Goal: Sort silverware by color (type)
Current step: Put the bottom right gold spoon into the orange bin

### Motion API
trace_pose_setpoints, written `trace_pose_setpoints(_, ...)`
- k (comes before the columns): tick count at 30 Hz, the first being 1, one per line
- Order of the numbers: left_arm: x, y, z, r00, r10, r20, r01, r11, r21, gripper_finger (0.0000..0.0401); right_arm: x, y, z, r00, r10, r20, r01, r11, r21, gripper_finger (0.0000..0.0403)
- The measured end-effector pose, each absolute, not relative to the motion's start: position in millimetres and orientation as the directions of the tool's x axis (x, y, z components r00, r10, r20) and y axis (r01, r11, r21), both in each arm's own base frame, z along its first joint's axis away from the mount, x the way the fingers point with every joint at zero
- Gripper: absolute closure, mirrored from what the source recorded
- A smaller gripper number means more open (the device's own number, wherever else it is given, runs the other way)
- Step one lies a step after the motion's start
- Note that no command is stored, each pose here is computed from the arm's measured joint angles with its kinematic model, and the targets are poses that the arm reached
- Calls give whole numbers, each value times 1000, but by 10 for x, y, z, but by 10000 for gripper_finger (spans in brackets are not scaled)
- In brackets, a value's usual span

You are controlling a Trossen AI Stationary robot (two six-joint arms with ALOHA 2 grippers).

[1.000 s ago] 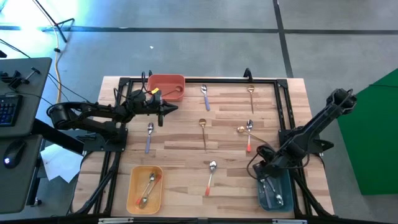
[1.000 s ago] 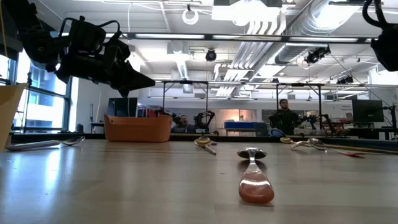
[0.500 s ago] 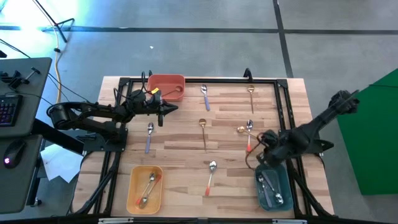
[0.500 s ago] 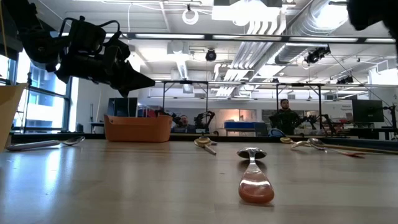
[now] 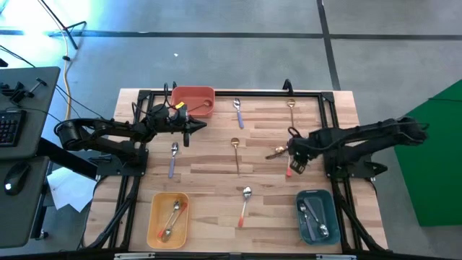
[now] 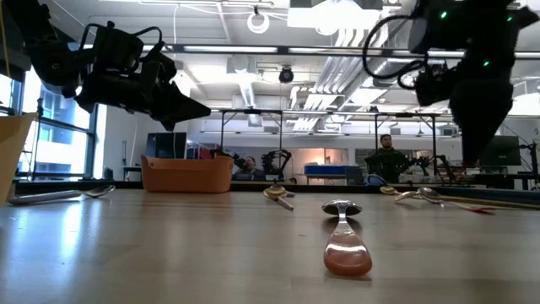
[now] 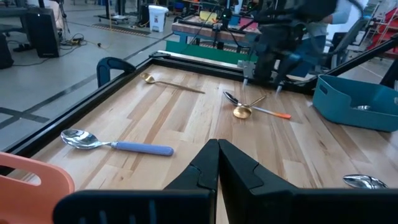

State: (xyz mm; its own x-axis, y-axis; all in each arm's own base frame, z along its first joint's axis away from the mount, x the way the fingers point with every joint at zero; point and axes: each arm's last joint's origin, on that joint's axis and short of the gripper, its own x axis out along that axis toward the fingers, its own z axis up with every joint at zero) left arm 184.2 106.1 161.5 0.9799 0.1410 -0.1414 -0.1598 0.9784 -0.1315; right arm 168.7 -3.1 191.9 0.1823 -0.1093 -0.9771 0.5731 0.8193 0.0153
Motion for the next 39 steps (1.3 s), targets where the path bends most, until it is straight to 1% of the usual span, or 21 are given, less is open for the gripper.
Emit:
trace_pose_setpoints(4,1842,1061,1615,980,141,-141,-160,978,-131,401,1700,-202,1841,193,-127,-973,558,830,2,238)
trace_pose_setpoints(7,1842,1061,1615,980,141,-142,-160,979,-130,401,1722,-301,1786,169,-126,-978,544,839,-14,238)
trace_pose_setpoints(15,1842,1061,1619,980,142,-138,-158,981,-111,401,1838,-420,1511,48,-27,-999,495,869,0,238)
trace_pose_setpoints(20,1842,1061,1619,980,142,-137,-157,982,-105,401,1877,-425,1371,-23,8,-1000,472,882,-4,238)
trace_pose_setpoints(22,1842,1061,1619,980,142,-137,-156,983,-99,401,1899,-430,1345,-32,18,-999,459,888,1,242)
trace_pose_setpoints(24,1842,1061,1619,980,142,-138,-156,983,-93,401,1908,-431,1314,-45,24,-999,448,894,1,256)
trace_pose_setpoints(26,1842,1061,1619,980,142,-138,-156,983,-96,401,1912,-438,1299,-49,30,-998,447,894,4,283)
trace_pose_setpoints(28,1843,1062,1624,981,143,-132,-157,982,-106,401,1911,-453,1297,-47,39,-998,455,890,14,323)
trace_pose_setpoints(30,1845,1063,1636,982,143,-122,-157,982,-108,401,1907,-470,1298,-41,47,-998,459,888,23,372)
trace_pose_setpoints(31,1845,1063,1640,983,144,-118,-156,982,-106,401,1905,-477,1298,-40,49,-998,459,888,25,386)
trace_pose_setpoints(32,1846,1064,1645,983,144,-113,-156,982,-103,401,1904,-484,1299,-40,49,-998,458,888,25,391)
trace_pose_setpoints(35,1847,1063,1651,984,144,-107,-156,982,-111,401,1904,-490,1298,-34,60,-998,453,891,38,383)
trace_pose_setpoints(39,1854,1050,1650,985,135,-109,-148,981,-123,401,1891,-488,1363,4,42,-999,450,892,39,397)
